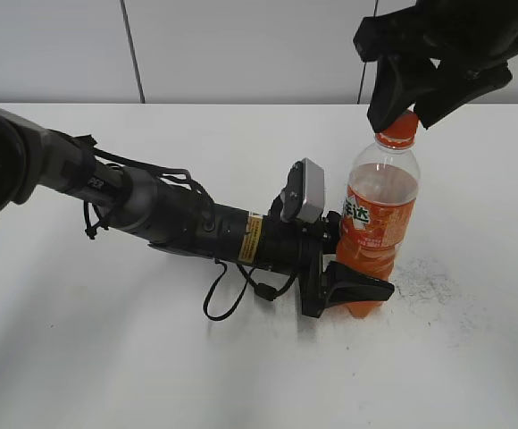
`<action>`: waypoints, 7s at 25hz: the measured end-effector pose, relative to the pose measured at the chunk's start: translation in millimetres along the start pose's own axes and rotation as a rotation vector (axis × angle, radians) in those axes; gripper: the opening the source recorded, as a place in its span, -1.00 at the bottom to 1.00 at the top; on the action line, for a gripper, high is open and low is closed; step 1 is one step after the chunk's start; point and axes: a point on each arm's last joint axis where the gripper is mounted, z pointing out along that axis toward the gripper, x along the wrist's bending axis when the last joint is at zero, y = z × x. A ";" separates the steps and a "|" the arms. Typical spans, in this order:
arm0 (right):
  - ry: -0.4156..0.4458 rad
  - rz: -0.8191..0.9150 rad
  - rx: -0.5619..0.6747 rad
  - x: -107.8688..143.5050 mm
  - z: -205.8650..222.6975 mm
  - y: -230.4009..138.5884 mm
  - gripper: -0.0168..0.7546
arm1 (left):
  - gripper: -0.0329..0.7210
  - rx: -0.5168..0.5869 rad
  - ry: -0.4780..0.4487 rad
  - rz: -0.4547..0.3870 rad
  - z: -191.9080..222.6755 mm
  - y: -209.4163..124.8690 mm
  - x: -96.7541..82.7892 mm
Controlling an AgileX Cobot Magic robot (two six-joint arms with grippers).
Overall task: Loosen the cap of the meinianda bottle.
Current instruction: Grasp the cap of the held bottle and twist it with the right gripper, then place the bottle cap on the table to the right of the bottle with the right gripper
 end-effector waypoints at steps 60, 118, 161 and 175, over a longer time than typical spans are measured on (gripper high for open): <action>-0.019 -0.878 0.003 -1.5 -0.6 0.6 -0.28 | 0.39 -0.003 0.008 -0.012 0.3 0.3 0.6; -0.166 0.007 -0.171 -110.8 21.1 -97.4 -0.28 | 0.38 0.017 -0.006 0.011 0.1 0.6 -0.3; -0.234 0.250 -0.256 -124.9 155.3 -157.9 0.27 | 0.68 0.051 -0.003 -0.002 0.1 -3.1 -0.1; -0.183 0.235 -0.275 -114.4 131.3 -158.9 0.27 | 0.87 0.278 -0.027 -0.060 -25.3 -2.2 7.9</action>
